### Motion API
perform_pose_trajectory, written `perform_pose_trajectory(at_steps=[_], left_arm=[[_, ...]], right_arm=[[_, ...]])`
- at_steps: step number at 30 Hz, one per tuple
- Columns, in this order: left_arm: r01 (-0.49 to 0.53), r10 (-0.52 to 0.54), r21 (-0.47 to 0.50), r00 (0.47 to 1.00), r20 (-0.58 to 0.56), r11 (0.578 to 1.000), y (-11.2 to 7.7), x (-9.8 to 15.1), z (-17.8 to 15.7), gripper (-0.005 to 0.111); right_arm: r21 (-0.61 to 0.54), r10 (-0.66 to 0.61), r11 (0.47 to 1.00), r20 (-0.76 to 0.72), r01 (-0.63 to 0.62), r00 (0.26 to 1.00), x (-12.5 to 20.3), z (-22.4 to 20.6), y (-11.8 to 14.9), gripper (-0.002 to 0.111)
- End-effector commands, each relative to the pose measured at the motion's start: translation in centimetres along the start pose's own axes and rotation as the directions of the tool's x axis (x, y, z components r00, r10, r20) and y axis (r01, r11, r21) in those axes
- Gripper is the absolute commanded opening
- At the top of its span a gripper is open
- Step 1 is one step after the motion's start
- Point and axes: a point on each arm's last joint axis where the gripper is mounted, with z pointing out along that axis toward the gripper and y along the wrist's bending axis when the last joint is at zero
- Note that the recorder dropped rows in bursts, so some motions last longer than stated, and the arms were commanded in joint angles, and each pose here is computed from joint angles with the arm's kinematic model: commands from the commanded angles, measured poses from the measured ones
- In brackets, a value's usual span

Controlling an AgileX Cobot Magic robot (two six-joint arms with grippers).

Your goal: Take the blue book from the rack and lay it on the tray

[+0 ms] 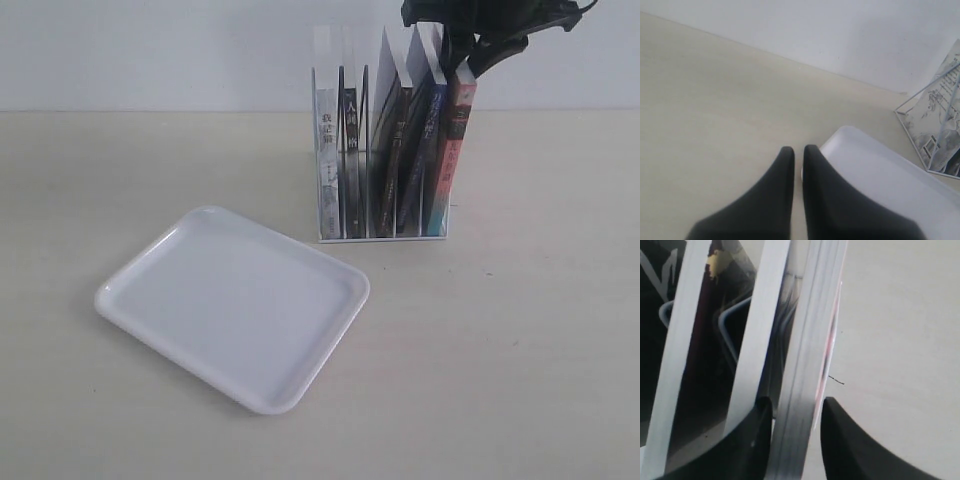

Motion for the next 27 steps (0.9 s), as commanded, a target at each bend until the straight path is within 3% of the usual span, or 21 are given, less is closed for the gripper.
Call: perform_pose_trajectory(at_steps=[1,10,13,18,27], left_arm=[[0.0,0.0,0.006,1.0,0.006,1.0,0.0,0.0,0.0,0.006],[0.0,0.0,0.006,1.0,0.006,1.0,0.0,0.0,0.0,0.006],[0.0,0.0,0.006,1.0,0.006,1.0,0.0,0.0,0.0,0.006],[0.0,0.0,0.006,1.0,0.006,1.0,0.0,0.0,0.0,0.006],[0.0,0.0,0.006,1.0,0.006,1.0,0.0,0.0,0.0,0.006]], right_arm=[[0.012,-0.012,1.0,-0.005,0.013,1.0,0.1,-0.3,0.0,0.031],[0.014,0.009,1.0,-0.047,-0.009,0.999,0.4,0.7,-0.1,0.028],[0.015,0.01,1.0,-0.061,-0.009,0.998,0.5,0.7,-0.1,0.0],[0.012,0.009,1.0,-0.051,-0.008,0.999,0.5,0.0,0.0,0.0],[-0.01,-0.011,1.0,0.155,0.013,0.988,-1.5,-7.5,0.9,0.0]])
